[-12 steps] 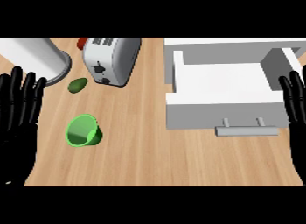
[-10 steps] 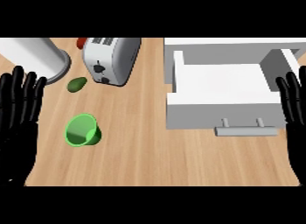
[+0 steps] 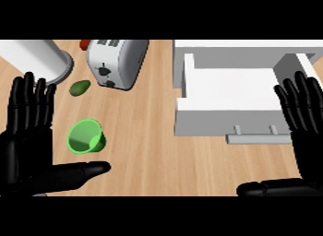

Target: Pick up the cup, place it into the drawer and close the drawer

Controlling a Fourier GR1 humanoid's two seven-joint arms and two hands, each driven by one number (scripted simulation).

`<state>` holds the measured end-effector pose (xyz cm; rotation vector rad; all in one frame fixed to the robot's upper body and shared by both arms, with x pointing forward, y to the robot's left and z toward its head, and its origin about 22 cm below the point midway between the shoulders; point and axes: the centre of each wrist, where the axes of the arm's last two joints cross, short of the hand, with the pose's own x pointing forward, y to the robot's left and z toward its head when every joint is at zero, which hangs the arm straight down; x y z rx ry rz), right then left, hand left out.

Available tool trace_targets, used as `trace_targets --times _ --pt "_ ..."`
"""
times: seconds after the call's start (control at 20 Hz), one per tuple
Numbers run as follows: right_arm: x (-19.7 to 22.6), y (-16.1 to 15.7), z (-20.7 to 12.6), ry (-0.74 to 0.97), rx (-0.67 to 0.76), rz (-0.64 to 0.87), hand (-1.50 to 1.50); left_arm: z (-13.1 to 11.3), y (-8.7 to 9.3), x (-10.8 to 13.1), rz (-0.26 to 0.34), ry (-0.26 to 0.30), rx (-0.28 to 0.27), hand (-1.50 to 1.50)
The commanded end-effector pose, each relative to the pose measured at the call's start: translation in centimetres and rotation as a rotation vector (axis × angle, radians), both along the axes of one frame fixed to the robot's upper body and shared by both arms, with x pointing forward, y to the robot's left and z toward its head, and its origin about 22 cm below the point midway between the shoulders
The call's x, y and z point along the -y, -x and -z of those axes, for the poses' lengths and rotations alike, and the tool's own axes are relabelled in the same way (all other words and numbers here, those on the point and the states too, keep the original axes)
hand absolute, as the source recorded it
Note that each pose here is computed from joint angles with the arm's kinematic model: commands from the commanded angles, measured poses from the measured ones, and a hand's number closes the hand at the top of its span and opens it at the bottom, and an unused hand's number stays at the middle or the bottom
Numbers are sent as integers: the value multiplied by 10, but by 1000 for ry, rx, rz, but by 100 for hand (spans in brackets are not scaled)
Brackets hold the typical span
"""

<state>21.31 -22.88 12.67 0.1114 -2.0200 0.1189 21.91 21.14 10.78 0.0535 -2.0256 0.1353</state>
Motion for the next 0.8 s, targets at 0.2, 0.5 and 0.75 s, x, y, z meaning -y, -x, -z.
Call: trace_targets --times 0.2,0.5,0.75 --pt "-12 1 0 -11 -31 -3 -150 19 -4 0 -5 55 -32 -150" --pt "2 -3 9 -13 -4 -20 -150 13 -21 22 -23 50 -24 -150" --pt "11 -21 10 -9 -22 -12 -150 31 -22 -4 -38 57 -54 -150"
